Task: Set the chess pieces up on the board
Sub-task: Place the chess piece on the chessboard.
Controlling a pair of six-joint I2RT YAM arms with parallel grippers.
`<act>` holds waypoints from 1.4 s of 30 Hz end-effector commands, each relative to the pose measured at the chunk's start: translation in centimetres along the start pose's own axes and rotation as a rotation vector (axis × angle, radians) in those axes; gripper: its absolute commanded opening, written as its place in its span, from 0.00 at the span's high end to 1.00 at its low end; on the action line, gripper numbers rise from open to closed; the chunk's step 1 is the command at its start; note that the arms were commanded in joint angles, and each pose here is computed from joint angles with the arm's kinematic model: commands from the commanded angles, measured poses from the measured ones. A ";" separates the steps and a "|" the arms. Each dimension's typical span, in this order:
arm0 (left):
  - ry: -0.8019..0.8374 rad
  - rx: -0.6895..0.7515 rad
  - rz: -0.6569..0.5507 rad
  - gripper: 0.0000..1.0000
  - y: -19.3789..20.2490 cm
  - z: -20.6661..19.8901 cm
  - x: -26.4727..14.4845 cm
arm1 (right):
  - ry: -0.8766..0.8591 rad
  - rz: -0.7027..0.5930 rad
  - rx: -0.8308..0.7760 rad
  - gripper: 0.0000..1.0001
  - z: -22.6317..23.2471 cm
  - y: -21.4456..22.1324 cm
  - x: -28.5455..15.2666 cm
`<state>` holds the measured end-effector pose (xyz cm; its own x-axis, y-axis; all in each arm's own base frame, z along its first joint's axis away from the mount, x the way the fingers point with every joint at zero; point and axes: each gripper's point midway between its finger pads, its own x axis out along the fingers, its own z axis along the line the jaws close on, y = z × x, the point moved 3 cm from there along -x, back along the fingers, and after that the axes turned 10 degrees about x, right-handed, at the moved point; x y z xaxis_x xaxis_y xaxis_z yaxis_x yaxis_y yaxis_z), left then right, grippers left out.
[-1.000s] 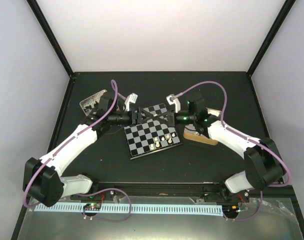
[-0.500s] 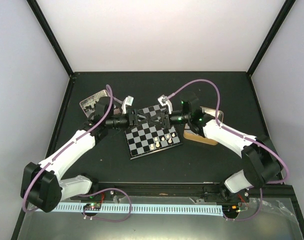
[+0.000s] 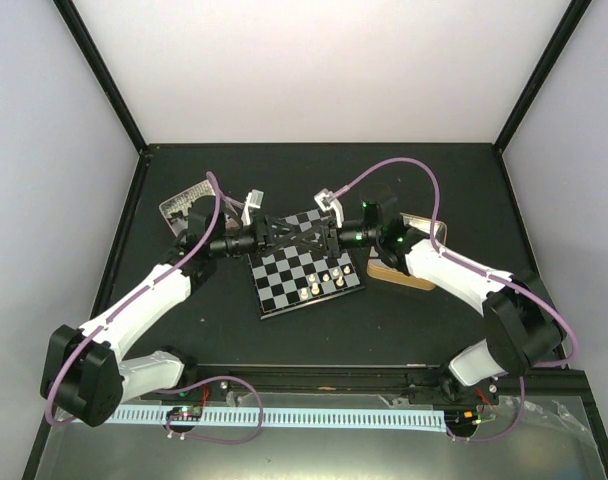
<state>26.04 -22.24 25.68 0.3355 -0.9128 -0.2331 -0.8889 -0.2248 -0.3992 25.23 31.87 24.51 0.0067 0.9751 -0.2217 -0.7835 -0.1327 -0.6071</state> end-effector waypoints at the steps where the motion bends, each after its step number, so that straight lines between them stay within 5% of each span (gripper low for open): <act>1: 0.049 -0.006 0.004 0.67 -0.5 -1.1 -0.1 | -0.025 -0.029 -0.041 0.94 1.2 -1.2 0.2; 6: 0.033 -0.026 0.030 0.65 0.2 -0.6 -0.1 | -0.011 -0.063 -0.032 0.93 1.1 -1.9 0.1; 13: 0.049 -0.025 0.036 0.85 0.2 -0.7 0.0 | -0.018 -0.088 -0.024 0.92 1.2 -2.2 0.1; 17: 0.068 -0.025 0.023 0.89 -0.2 -1.4 -0.1 | -0.019 -0.114 -0.023 0.87 1.8 -2.3 -0.5; 28: 0.107 -0.148 -0.091 0.89 -2.2 -3.4 -0.9 | -0.045 -0.360 0.269 0.43 3.8 -3.7 -2.9; 36: 0.154 -0.287 -0.136 0.90 -2.8 -3.4 -0.9 | 0.070 -0.438 0.396 0.40 2.7 -3.2 -3.2; 42: 0.190 -0.367 -0.150 0.90 -2.9 -3.4 -1.0 | 0.030 -0.378 0.419 0.45 2.8 -3.1 -1.6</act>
<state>27.30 -21.94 28.21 0.4145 -0.9050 -0.0955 -0.9077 -0.4035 -0.1151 25.68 30.34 28.63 0.3522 0.9328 -0.0767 -0.8942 0.3111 -0.3220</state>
